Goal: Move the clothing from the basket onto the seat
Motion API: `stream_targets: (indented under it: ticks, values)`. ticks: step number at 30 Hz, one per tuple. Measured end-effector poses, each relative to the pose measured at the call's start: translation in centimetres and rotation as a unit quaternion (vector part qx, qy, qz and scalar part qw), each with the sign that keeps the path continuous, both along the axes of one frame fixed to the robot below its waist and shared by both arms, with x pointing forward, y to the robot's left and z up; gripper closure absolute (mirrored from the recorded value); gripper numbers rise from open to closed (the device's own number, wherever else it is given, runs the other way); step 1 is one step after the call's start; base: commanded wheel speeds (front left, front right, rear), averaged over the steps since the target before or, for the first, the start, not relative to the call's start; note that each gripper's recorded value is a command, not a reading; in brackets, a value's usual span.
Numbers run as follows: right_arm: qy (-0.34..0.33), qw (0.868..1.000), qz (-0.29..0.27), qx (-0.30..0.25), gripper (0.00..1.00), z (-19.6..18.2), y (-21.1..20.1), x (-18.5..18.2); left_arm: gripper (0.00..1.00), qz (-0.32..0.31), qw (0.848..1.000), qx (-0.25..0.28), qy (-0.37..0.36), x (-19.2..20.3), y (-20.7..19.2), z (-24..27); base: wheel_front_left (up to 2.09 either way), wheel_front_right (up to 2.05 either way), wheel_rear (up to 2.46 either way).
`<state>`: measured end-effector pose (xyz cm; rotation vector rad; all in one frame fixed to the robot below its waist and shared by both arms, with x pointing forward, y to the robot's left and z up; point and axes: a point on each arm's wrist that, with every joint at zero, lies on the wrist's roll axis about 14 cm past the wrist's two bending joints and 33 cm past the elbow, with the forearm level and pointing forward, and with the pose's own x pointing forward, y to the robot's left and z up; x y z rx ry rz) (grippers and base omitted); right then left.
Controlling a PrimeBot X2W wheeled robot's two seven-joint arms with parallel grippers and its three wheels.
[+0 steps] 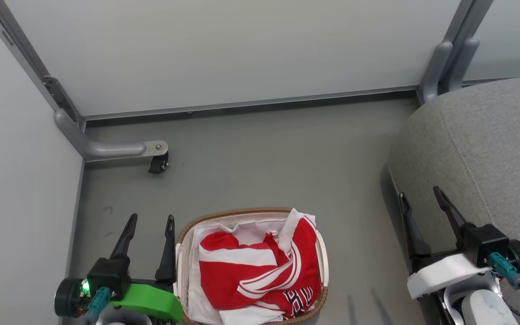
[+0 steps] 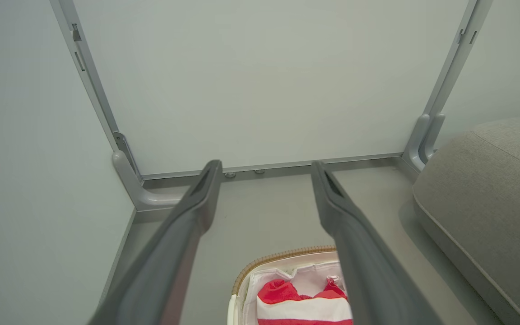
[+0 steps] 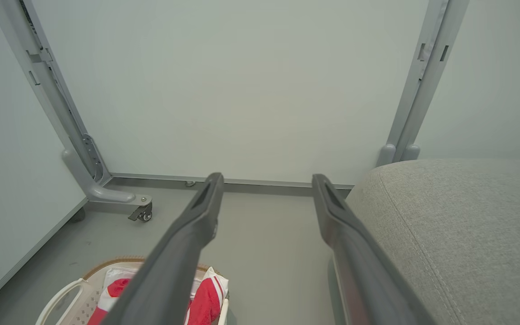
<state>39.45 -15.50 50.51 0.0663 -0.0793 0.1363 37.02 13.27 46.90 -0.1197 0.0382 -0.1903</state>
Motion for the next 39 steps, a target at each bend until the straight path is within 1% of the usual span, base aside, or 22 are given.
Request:
stream_targets:
  ticks: [4,8,11,14,17,20,23,26,29,33,35,39]
  values:
    - [-0.011,1.0,0.004,0.002,0.0,0.5,0.3,1.9,0.0,-0.032,0.999,0.011,0.003,2.0,-1.8,-0.5,0.0,0.0,0.0]
    - [-0.022,1.0,0.008,0.003,0.0,0.8,0.5,4.5,0.0,-0.076,0.996,0.037,0.02,4.7,-3.5,-2.3,0.0,0.0,0.0]
    - [-0.027,1.0,0.009,0.006,0.0,0.7,0.5,6.5,0.0,-0.125,0.989,0.064,0.045,6.3,-5.3,-4.8,0.0,0.0,0.0]
    - [-0.022,1.0,0.004,0.009,0.0,-0.3,0.1,8.1,0.0,-0.171,0.977,0.095,0.081,7.4,-6.6,-8.3,0.0,0.0,0.0]
    - [-0.009,1.0,-0.001,0.017,0.0,-1.8,-0.3,9.5,0.0,-0.209,0.96,0.127,0.137,7.7,-7.1,-13.0,0.0,0.0,0.0]
    - [0.005,1.0,-0.004,0.023,0.0,-3.5,-0.6,10.6,0.0,-0.246,0.939,0.154,0.185,7.6,-7.8,-17.3,0.0,0.0,0.0]
    - [0.026,0.999,-0.011,0.03,0.0,-5.6,-1.2,11.2,0.0,-0.286,0.912,0.178,0.234,6.9,-8.5,-21.3,0.0,0.0,0.0]
    - [0.048,0.998,-0.018,0.034,0.0,-7.7,-1.8,11.4,0.0,-0.327,0.879,0.208,0.279,5.6,-8.9,-25.3,0.0,0.0,0.0]
    - [0.064,0.997,-0.024,0.031,0.0,-9.3,-2.4,11.3,0.0,-0.357,0.857,0.219,0.301,5.0,-9.7,-28.0,0.0,0.0,0.0]
    - [0.083,0.995,-0.038,0.027,0.0,-10.9,-3.7,11.1,0.0,-0.382,0.835,0.23,0.321,5.0,-10.4,-30.8,0.0,0.0,0.0]
    - [0.092,0.994,-0.045,0.024,0.0,-11.5,-4.2,10.9,0.0,-0.388,0.828,0.232,0.332,5.1,-10.7,-32.0,0.0,0.0,0.0]
    - [0.106,0.993,-0.057,0.016,0.0,-12.4,-5.3,10.4,0.0,-0.399,0.808,0.241,0.36,4.7,-11.2,-34.3,0.0,0.0,0.0]
